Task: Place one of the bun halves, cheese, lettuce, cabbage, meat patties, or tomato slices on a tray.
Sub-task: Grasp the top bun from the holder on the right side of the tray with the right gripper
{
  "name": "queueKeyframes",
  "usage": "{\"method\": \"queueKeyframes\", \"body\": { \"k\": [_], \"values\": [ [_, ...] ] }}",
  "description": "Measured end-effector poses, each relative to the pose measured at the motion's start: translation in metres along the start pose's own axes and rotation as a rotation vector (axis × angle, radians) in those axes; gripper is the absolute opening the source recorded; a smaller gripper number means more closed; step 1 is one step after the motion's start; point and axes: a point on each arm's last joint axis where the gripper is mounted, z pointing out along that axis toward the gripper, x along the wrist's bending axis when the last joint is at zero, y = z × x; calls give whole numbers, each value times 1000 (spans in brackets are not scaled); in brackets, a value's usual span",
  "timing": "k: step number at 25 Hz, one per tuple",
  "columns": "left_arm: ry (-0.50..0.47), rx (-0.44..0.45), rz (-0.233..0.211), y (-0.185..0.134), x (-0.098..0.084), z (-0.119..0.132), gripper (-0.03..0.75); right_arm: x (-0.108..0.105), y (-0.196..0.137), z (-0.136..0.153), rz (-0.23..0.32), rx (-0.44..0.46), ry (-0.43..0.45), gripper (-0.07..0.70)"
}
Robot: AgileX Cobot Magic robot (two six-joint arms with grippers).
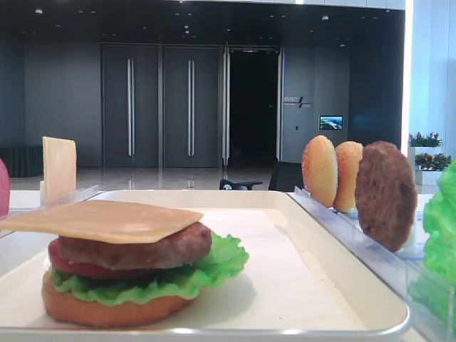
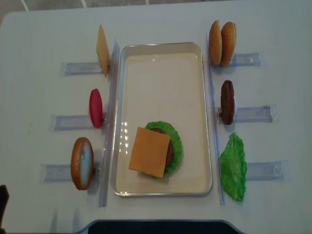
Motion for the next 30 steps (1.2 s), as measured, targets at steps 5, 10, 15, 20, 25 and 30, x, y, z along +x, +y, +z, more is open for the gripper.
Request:
{"method": "queueKeyframes", "body": {
  "k": [5, 10, 15, 20, 25, 30],
  "values": [
    [0, 0, 0, 0, 0, 0, 444, 0, 0, 0, 0, 0, 0, 481],
    [0, 0, 0, 0, 0, 0, 444, 0, 0, 0, 0, 0, 0, 481],
    [0, 0, 0, 0, 0, 0, 444, 0, 0, 0, 1, 0, 0, 481],
    [0, 0, 0, 0, 0, 0, 444, 0, 0, 0, 1, 0, 0, 481],
    [0, 0, 0, 0, 0, 0, 444, 0, 0, 0, 2, 0, 1, 480],
    [0, 0, 0, 0, 0, 0, 444, 1, 6, 10, 3, 80, 0, 480]
  ]
}}
